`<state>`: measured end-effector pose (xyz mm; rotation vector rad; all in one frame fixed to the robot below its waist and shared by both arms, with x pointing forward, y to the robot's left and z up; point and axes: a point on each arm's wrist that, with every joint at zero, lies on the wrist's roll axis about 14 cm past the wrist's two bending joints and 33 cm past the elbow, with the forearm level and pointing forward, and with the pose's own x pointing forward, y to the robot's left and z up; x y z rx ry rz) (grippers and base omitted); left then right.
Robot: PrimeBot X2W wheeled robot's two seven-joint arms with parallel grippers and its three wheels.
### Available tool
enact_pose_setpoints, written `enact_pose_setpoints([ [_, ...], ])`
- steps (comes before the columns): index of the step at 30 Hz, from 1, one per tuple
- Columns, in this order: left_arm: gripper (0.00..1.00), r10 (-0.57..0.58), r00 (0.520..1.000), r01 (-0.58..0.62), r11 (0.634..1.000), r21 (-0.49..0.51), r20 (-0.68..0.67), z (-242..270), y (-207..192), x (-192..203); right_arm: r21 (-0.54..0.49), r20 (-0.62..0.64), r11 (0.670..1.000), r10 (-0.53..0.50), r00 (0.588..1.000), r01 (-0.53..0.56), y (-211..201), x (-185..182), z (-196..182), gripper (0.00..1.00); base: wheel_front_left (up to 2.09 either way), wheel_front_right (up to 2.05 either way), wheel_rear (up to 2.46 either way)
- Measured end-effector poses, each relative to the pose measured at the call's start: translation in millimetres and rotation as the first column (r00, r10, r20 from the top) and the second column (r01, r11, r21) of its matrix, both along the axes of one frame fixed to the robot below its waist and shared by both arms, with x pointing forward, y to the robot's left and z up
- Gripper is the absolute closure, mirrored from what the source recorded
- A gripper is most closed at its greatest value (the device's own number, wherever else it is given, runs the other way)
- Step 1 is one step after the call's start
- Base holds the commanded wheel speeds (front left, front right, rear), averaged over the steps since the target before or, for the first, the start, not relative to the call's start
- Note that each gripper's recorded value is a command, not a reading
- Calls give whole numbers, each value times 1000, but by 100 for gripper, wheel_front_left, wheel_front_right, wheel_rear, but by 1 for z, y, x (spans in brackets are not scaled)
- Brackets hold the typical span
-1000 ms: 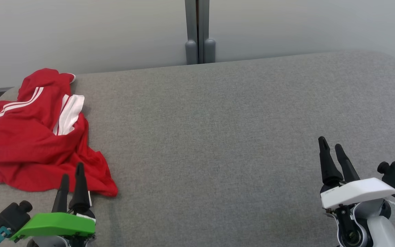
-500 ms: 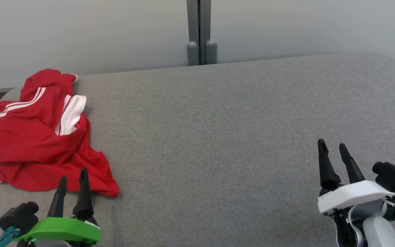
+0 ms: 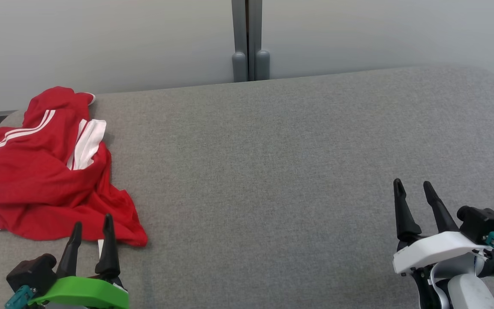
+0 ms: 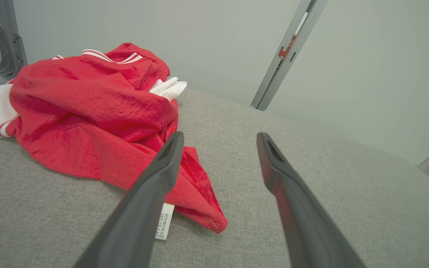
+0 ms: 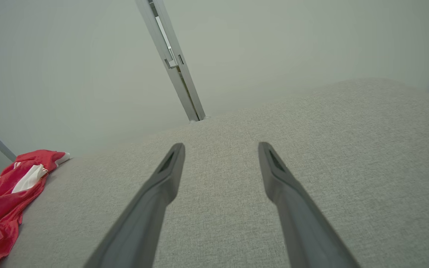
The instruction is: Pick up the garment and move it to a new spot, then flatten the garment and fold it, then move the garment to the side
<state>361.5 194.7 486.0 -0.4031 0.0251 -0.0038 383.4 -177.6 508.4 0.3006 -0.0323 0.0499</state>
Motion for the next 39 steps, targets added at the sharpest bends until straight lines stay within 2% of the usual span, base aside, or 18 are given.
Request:
enact_pose_setpoints([
  [27, 0, -43, 999, 40, 972, 232, 10, -4, -2, -7, -196, 29, 981, 12, 999, -6, 0, -3, -1, 0, 0, 0, 0],
  [39, 0, -83, 997, 82, 967, 240, -5, -13, -13, -9, -248, 33, 968, -16, 999, 24, -11, -8, -4, 0, 0, 0, 0],
])
